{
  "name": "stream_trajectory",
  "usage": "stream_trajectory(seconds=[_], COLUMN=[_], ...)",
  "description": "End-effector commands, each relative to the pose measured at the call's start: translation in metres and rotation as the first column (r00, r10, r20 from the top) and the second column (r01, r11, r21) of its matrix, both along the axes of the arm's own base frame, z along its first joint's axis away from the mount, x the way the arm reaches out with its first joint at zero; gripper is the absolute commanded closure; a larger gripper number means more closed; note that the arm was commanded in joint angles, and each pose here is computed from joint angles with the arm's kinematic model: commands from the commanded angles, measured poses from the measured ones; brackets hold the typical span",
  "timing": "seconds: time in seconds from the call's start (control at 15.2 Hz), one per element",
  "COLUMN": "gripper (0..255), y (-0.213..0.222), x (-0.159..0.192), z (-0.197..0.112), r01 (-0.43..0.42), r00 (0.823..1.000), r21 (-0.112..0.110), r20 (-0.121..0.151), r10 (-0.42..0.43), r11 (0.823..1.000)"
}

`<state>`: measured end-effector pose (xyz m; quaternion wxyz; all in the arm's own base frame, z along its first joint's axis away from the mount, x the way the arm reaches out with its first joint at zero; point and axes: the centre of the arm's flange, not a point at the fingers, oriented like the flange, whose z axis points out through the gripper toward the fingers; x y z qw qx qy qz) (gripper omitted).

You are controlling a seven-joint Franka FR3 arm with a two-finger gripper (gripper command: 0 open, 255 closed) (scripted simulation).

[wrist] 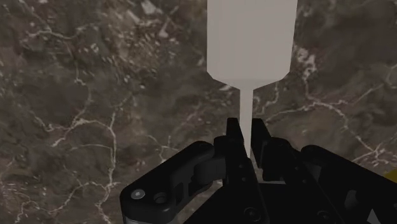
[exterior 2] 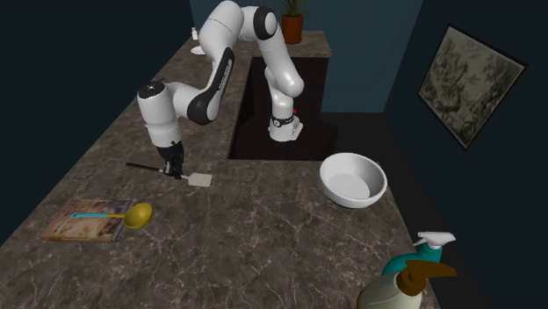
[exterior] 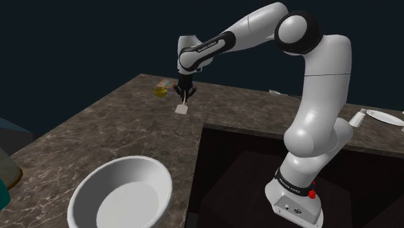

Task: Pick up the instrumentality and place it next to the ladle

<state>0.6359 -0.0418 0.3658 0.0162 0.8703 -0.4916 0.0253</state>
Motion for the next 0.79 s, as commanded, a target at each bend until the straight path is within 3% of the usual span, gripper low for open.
stream_trajectory(seconds=[0.0, 0.13, 0.66, 0.73], gripper=[255, 255, 255, 0], y=[0.000, 0.000, 0.000, 0.000], x=[0.000, 0.000, 0.000, 0.000], z=[-0.012, -0.025, -0.025, -0.025], r01=[0.000, 0.000, 0.000, 0.000], r00=[1.000, 1.000, 1.000, 1.000], r21=[0.000, 0.000, 0.000, 0.000], r20=[0.000, 0.000, 0.000, 0.000], r10=[0.000, 0.000, 0.000, 0.000], r11=[1.000, 1.000, 1.000, 1.000])
